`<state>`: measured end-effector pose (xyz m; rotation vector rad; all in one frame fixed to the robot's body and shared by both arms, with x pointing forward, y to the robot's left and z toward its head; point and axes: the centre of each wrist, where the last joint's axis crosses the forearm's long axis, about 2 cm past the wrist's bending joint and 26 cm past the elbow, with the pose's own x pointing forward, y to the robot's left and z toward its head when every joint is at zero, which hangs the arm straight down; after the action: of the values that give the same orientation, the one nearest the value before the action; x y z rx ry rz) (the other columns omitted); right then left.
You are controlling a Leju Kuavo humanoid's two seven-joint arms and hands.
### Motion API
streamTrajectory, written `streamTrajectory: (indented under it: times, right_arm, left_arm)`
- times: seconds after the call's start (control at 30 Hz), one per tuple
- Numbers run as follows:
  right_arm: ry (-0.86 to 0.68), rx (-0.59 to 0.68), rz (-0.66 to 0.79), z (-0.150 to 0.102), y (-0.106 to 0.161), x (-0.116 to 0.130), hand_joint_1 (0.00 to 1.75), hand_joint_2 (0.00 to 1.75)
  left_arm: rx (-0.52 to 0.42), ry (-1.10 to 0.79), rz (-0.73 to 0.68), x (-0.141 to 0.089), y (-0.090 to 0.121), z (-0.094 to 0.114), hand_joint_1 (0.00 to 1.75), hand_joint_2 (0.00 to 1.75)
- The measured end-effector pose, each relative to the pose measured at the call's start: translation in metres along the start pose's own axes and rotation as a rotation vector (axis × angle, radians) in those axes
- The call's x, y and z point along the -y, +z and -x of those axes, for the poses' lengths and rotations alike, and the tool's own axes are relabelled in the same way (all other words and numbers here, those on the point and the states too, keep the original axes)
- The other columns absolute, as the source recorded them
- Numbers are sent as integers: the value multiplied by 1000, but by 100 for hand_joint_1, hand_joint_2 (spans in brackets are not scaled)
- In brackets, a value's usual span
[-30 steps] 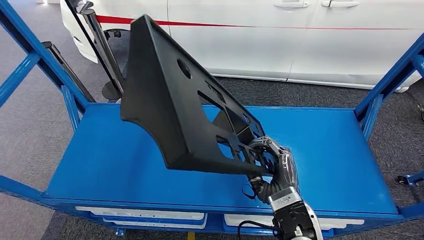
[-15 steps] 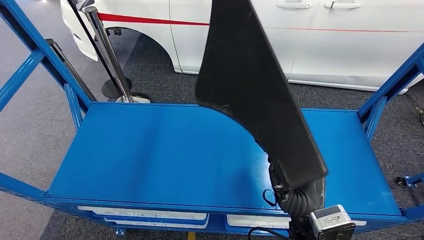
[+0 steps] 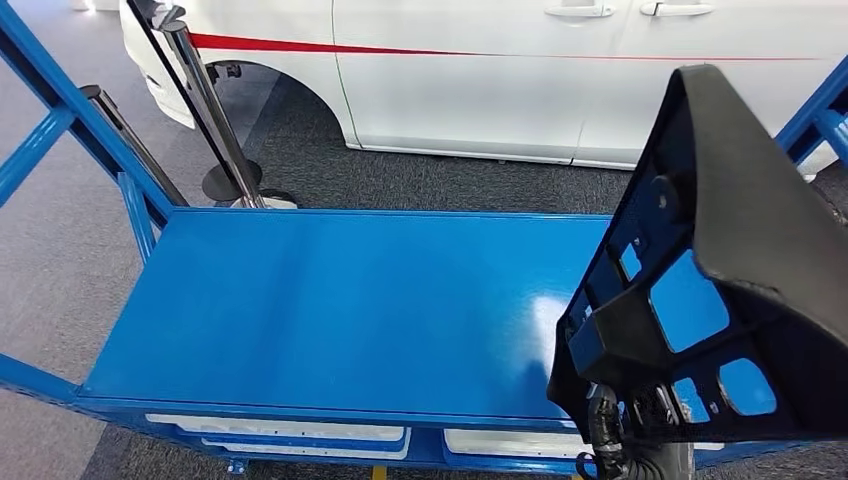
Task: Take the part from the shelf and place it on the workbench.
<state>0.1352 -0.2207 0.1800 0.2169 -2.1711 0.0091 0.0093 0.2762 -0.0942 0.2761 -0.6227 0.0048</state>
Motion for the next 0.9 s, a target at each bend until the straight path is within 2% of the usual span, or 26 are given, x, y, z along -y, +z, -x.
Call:
streamTrajectory:
  times: [0.33,0.9]
  right_arm:
    - [-5,-33,-8,-4,15,2,175,175]
    - [-5,-44,-28,-7,22,8,175,175]
  left_arm:
    - [-15,40,-13,2,2,2,0,0]
    - [-52,95,-16,5,12,2,0,0]
